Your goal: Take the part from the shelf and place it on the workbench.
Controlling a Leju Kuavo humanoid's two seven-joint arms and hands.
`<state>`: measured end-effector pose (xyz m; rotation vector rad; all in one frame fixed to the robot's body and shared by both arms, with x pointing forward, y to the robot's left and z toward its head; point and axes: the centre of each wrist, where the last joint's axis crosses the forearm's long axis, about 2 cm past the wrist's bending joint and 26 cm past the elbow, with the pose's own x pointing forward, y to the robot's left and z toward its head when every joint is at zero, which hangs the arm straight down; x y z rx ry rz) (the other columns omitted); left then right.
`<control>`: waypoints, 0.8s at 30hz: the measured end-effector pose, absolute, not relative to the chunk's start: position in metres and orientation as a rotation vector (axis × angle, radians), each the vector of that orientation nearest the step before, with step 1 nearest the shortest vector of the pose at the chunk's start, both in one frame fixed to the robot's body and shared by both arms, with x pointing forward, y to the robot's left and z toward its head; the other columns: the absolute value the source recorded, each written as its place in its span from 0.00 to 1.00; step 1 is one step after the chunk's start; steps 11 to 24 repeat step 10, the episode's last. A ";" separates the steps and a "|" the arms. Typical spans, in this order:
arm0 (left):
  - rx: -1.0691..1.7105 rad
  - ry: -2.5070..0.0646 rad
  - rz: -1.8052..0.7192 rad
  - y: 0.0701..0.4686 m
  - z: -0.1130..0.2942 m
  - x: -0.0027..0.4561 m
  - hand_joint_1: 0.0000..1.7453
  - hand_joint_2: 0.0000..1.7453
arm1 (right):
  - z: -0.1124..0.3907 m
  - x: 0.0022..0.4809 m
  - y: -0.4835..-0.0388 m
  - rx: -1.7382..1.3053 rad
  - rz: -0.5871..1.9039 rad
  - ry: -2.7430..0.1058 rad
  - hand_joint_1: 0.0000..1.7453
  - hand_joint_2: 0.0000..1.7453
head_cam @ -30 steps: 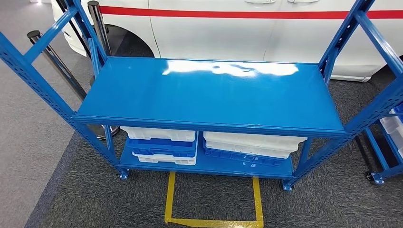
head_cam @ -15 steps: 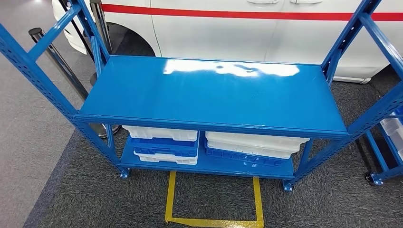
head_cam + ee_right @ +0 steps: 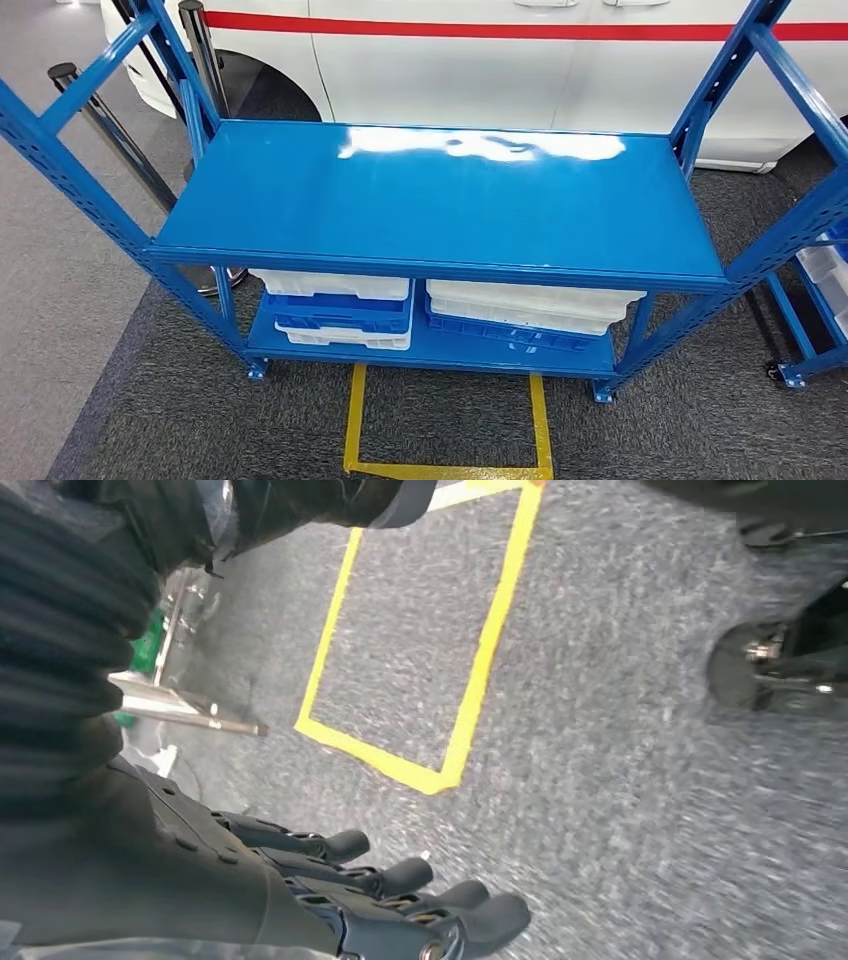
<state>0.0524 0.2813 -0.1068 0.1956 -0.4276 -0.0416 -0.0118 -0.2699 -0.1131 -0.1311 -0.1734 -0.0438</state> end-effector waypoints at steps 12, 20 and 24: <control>0.096 -0.343 -0.007 0.283 -0.109 0.029 0.00 0.00 | -0.113 -0.004 -0.282 -0.072 -0.032 -0.203 0.00 1.00; 0.096 -0.343 -0.007 0.283 -0.109 0.029 0.00 0.00 | -0.113 -0.004 -0.282 -0.072 -0.032 -0.203 0.00 1.00; 0.096 -0.343 -0.007 0.283 -0.109 0.029 0.00 0.00 | -0.113 -0.004 -0.282 -0.072 -0.032 -0.203 0.00 1.00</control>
